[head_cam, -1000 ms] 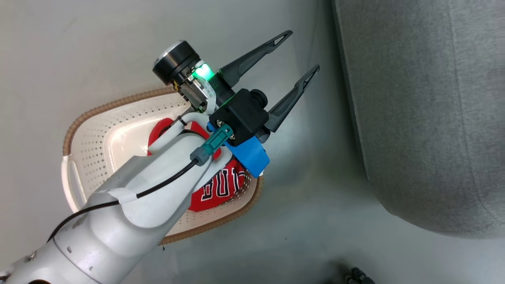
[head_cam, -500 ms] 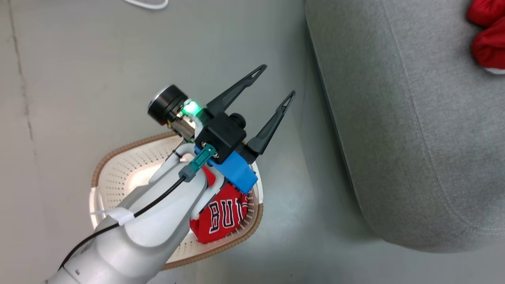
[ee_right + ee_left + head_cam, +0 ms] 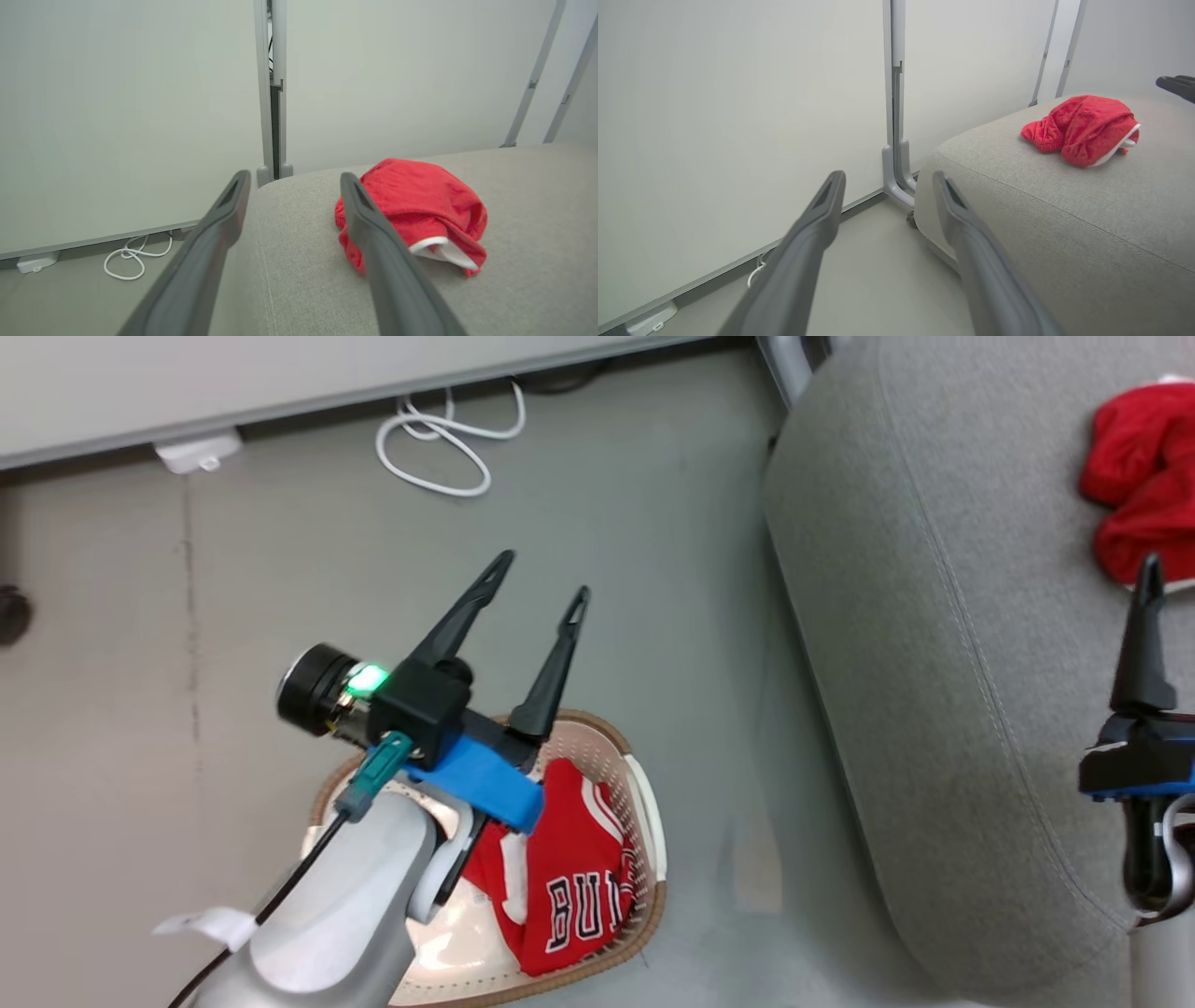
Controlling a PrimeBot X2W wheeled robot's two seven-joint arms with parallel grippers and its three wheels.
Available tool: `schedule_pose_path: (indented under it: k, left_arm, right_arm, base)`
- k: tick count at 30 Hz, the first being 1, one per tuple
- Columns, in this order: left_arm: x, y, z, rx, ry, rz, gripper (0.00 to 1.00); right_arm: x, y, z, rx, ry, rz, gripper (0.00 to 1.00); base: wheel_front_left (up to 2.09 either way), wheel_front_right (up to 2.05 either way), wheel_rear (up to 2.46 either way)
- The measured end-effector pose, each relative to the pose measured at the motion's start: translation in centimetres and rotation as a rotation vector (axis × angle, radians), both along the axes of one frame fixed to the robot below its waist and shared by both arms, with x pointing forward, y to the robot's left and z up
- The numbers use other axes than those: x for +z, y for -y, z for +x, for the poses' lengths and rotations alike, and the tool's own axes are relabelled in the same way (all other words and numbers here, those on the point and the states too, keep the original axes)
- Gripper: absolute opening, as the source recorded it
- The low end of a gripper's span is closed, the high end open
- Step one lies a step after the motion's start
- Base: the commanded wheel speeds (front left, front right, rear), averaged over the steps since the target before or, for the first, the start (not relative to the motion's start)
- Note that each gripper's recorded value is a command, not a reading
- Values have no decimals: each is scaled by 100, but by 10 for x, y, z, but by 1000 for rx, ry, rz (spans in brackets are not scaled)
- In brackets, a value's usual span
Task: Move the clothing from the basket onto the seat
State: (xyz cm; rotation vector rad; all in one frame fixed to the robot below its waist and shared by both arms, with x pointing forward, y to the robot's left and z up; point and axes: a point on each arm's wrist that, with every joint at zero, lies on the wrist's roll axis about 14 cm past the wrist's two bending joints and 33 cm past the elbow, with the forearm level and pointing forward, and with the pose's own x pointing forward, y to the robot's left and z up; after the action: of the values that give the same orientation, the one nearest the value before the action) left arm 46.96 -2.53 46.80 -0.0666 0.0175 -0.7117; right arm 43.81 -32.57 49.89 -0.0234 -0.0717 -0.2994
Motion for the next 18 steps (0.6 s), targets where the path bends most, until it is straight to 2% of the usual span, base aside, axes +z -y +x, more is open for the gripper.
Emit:
schedule_pose_path:
  k: [9,18]
  left_arm:
    - [23,-79,-8,262,31,-15,100]
    - [46,-148,-34,472,85,-20,100]
  right_arm:
    - [29,-74,17,209,99,30,100]
    - [53,-136,11,363,170,66,100]
  base:
    - [0,0,0]
    - [0,0,0]
